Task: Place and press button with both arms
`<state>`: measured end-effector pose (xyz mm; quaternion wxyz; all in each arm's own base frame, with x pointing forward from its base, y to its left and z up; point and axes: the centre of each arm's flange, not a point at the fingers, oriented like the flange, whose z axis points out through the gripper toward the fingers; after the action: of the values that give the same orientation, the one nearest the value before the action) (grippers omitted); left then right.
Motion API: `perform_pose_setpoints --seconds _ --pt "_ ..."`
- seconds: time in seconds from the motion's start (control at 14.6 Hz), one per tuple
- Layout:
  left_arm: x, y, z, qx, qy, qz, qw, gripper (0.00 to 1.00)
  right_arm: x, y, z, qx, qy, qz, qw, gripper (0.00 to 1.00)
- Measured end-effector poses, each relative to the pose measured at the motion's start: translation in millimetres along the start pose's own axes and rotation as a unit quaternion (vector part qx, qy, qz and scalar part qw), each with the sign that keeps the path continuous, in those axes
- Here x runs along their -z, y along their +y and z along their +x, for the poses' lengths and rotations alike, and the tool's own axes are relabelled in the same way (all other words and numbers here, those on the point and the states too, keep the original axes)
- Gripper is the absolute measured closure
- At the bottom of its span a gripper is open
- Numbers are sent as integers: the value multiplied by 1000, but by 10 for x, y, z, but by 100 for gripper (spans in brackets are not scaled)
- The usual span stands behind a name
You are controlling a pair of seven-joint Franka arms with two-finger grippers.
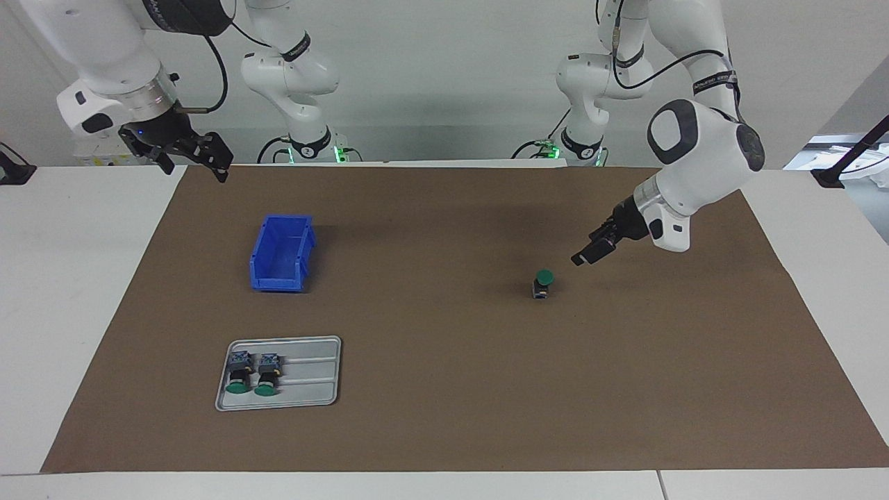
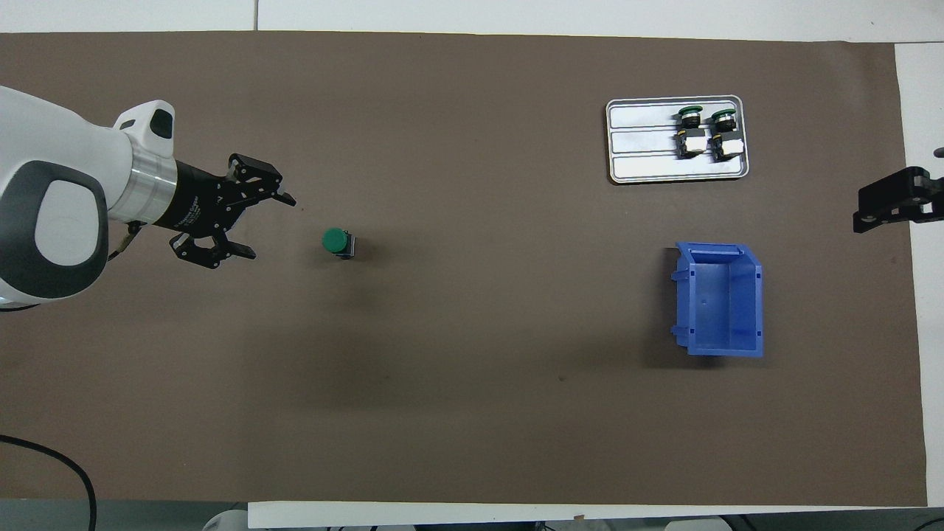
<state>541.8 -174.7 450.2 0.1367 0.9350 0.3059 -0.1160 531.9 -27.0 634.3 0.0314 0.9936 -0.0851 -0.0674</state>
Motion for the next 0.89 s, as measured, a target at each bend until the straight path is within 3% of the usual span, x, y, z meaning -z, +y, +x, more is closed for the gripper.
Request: perform_pose_setpoints --seconds 0.14,0.27,0.48,0.69,0.75,0.89 --pt "-41 110 -119 -43 36 44 997 14 0 0 0 0 0 0 1000 1" --pt "-96 223 -227 -75 60 72 993 19 0 0 0 0 0 0 1000 1" --pt "-205 377 -341 -119 75 96 985 58 0 0 0 0 0 0 1000 1" --pt "-435 503 -398 -148 76 122 979 89 0 0 0 0 0 0 1000 1" --pt "-527 547 -425 -159 79 132 975 89 0 0 0 0 0 0 1000 1" --pt "-710 628 -469 -177 86 144 970 99 0 0 0 0 0 0 1000 1"
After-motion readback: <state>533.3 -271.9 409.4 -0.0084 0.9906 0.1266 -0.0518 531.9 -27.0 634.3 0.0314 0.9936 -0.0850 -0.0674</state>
